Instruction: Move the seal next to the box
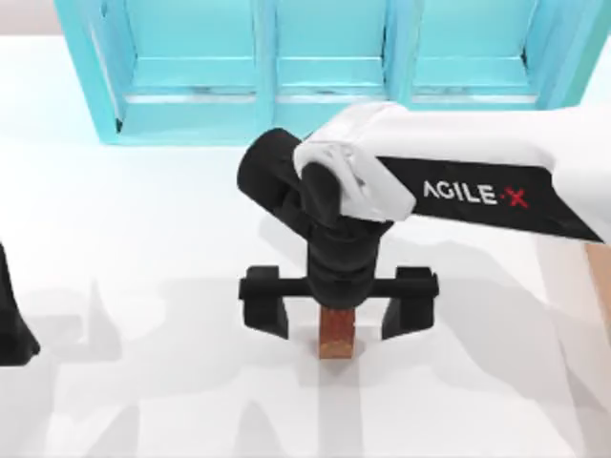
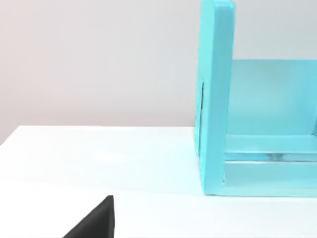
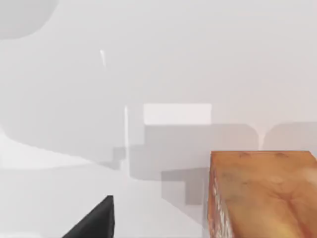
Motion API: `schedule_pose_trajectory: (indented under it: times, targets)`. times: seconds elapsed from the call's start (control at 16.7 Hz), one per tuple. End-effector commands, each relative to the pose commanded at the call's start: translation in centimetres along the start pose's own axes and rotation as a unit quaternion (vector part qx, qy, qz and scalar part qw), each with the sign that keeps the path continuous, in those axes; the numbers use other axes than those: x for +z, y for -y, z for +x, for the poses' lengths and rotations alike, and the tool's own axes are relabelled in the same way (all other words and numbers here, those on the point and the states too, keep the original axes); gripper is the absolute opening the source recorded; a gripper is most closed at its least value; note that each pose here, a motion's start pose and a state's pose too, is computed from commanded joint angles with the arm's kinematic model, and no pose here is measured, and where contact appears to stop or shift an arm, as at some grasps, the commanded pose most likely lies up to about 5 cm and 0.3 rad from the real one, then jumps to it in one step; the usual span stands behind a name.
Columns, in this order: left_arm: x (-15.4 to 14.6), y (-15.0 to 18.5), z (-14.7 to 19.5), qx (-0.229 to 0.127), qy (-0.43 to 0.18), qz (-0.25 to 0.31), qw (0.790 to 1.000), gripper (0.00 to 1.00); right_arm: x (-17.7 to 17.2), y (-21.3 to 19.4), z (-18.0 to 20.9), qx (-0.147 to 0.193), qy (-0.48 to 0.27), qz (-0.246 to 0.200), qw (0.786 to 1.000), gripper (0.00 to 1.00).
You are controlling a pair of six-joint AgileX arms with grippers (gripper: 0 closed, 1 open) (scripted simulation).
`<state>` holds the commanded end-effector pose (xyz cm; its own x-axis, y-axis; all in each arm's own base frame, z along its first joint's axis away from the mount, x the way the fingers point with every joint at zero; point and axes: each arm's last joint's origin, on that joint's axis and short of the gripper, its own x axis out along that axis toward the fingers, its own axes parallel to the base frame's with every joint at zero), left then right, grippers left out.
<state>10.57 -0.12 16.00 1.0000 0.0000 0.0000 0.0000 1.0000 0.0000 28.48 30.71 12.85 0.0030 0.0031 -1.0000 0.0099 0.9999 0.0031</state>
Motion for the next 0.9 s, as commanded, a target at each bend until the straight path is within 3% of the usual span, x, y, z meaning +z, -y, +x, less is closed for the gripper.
schedule_pose_trajectory:
  times: [0.3, 0.9]
  targets:
    - [0.0, 0.0, 0.0, 0.0, 0.0, 0.0, 1.0, 1.0, -0.11, 0.11, 0.68, -0.002, -0.001, 0.0, 1.0, 1.0]
    - [0.0, 0.0, 0.0, 0.0, 0.0, 0.0, 1.0, 1.0, -0.11, 0.11, 0.68, -0.002, -0.001, 0.0, 1.0, 0.25]
